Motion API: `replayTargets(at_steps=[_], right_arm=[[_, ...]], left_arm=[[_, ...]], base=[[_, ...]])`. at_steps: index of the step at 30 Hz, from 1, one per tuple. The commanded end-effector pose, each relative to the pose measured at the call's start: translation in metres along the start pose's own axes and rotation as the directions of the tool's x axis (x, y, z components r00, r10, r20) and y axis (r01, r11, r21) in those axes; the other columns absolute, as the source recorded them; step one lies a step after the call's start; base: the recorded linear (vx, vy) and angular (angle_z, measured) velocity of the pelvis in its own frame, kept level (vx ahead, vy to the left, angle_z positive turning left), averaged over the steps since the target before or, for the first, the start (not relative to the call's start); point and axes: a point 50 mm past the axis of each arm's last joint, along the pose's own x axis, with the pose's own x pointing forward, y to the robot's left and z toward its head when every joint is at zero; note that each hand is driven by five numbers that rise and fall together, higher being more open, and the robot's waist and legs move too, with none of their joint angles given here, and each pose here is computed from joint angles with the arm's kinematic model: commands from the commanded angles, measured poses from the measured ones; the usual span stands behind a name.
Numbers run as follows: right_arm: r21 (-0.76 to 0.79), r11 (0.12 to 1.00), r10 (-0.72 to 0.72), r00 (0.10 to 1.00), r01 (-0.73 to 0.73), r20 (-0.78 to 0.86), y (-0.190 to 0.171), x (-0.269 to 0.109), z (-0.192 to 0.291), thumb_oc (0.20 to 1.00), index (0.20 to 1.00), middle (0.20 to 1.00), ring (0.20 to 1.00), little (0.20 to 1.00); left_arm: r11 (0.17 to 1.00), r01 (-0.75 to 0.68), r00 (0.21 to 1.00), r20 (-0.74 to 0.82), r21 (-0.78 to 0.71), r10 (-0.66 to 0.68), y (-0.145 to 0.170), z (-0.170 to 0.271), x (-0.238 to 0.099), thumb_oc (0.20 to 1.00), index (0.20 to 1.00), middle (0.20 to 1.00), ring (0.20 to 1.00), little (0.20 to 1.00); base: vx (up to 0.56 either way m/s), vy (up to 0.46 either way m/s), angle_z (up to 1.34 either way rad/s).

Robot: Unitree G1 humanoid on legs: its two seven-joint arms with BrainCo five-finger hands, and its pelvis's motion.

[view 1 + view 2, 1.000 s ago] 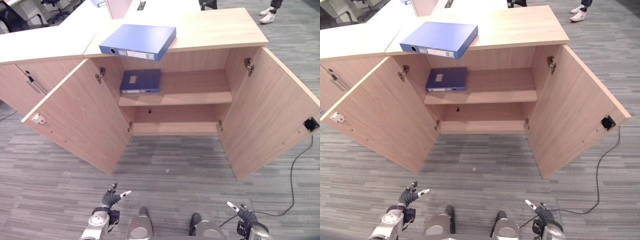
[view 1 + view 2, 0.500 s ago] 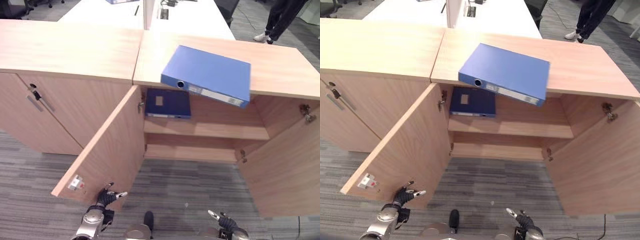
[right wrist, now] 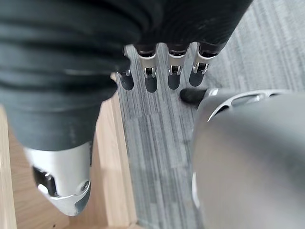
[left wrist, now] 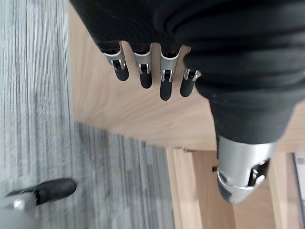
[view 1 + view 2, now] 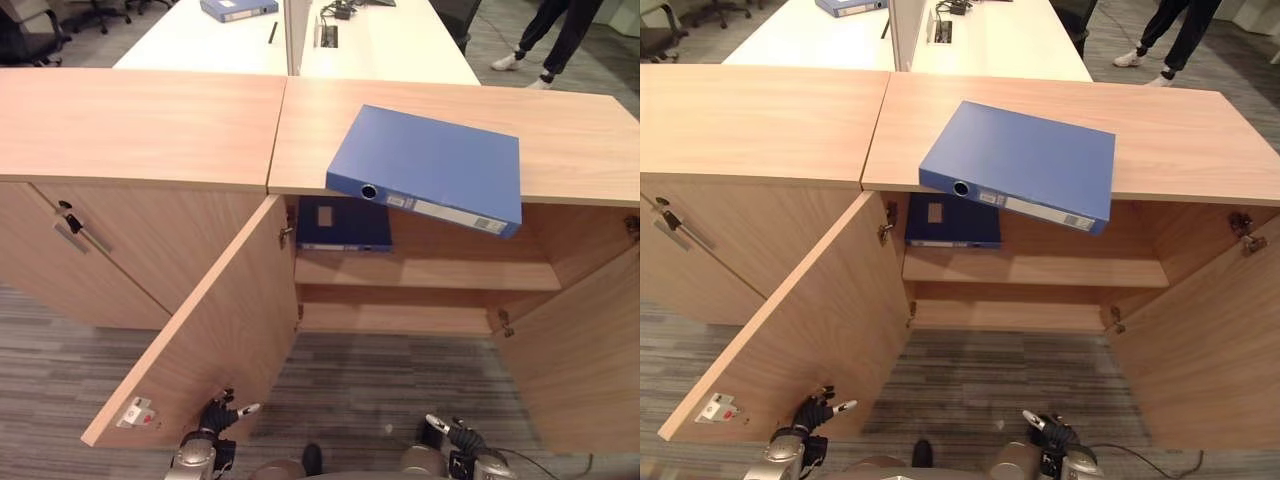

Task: Put the empty folder in the office cabinet

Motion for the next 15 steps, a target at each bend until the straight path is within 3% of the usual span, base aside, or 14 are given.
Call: replayTargets(at_steps=[1,15], right_arm=[[-0.005,0.999,-0.031,0.998,0.031,0.049,-0.015,0.000,0.013,1.000,1.000,1.000,1.000,1.000],[-0.163,0.986,0.017,0.982,0.014,0.189,-0.021,0.000,0.055,1.000,1.000,1.000,1.000,1.000]], left_arm=[[0.996,-0.089,0.986,0.143,-0.012,0.090,0.026,0.036,0.007,1.000,1.000,1.000,1.000,1.000],[0.992,-0.048,0.992,0.112,-0.116,0.061,0.005,0.026,0.005,1.000,1.000,1.000,1.000,1.000]], base=[[0.12,-0.287,0.01],[0.02,-0.336,0.01]])
